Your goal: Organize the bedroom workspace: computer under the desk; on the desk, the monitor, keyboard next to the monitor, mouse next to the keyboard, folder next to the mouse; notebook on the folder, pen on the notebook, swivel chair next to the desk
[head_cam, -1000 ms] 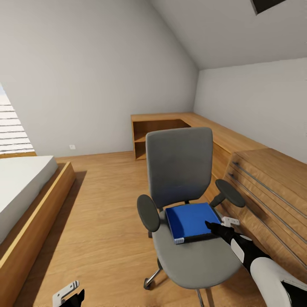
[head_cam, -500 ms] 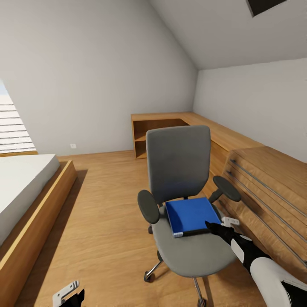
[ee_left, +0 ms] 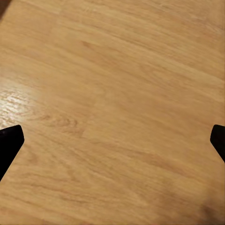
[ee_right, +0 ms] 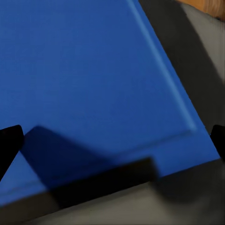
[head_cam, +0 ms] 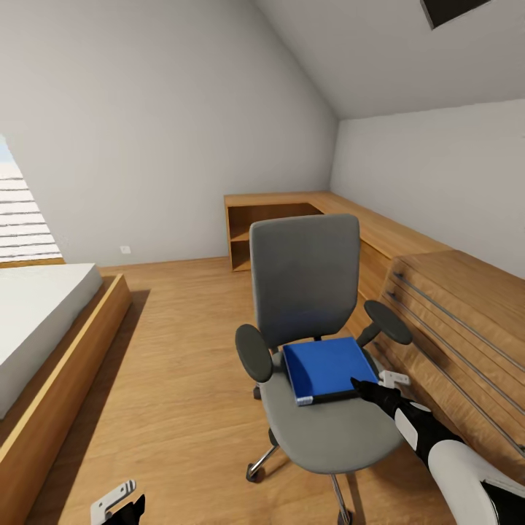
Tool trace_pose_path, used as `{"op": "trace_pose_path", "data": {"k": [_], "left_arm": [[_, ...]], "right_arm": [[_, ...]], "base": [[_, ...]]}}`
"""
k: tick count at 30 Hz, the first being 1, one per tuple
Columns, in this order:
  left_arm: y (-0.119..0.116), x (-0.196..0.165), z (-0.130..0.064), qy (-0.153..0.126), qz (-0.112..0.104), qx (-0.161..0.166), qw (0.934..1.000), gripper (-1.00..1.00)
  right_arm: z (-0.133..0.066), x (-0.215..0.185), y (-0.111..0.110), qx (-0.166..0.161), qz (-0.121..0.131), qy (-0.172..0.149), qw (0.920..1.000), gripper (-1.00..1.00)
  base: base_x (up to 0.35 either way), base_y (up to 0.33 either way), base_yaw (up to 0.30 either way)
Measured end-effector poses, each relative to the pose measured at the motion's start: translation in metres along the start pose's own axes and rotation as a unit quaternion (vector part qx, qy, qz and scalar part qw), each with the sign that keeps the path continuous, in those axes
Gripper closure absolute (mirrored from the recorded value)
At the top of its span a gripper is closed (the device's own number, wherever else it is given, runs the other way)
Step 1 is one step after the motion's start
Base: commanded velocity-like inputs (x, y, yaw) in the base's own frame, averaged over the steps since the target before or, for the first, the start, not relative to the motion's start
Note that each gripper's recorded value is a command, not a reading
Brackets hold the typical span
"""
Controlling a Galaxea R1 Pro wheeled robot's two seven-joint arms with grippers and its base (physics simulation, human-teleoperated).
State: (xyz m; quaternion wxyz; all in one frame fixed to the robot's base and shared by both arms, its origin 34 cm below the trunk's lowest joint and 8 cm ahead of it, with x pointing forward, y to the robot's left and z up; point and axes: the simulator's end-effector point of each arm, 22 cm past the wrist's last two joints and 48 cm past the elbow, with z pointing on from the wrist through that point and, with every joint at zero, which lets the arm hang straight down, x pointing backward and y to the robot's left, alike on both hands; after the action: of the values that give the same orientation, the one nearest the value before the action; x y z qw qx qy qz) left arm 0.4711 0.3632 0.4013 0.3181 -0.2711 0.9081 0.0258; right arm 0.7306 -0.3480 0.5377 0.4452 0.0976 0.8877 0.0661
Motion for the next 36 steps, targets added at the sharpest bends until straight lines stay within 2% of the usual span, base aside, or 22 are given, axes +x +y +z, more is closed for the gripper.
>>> {"op": "trace_pose_path", "data": {"k": [7, 15, 31, 36], "left_arm": [[-0.001, 0.001, 0.0, 0.001, -0.001, 0.001, 1.0, -1.0], [-0.002, 0.001, 0.0, 0.001, 0.0, 0.002, 1.0, -1.0], [-0.009, -0.021, -0.023, 0.001, 0.0, 0.002, 1.0, -1.0], [-0.009, -0.021, -0.023, 0.001, 0.0, 0.002, 1.0, -1.0]], "right_arm": [[0.0, -0.008, 0.001, 0.0, -0.003, -0.016, 0.9999, -1.0], [0.0, -0.009, 0.001, -0.001, -0.003, -0.018, 0.9998, -1.0], [-0.015, -0.038, 0.007, 0.0, -0.003, -0.018, 0.9998, -1.0], [-0.015, -0.038, 0.007, 0.0, -0.003, -0.018, 0.9998, -1.0]], "base": [[0.0, 0.0, 0.0], [0.0, 0.0, 0.0], [0.0, 0.0, 0.0], [0.0, 0.0, 0.0]]}}
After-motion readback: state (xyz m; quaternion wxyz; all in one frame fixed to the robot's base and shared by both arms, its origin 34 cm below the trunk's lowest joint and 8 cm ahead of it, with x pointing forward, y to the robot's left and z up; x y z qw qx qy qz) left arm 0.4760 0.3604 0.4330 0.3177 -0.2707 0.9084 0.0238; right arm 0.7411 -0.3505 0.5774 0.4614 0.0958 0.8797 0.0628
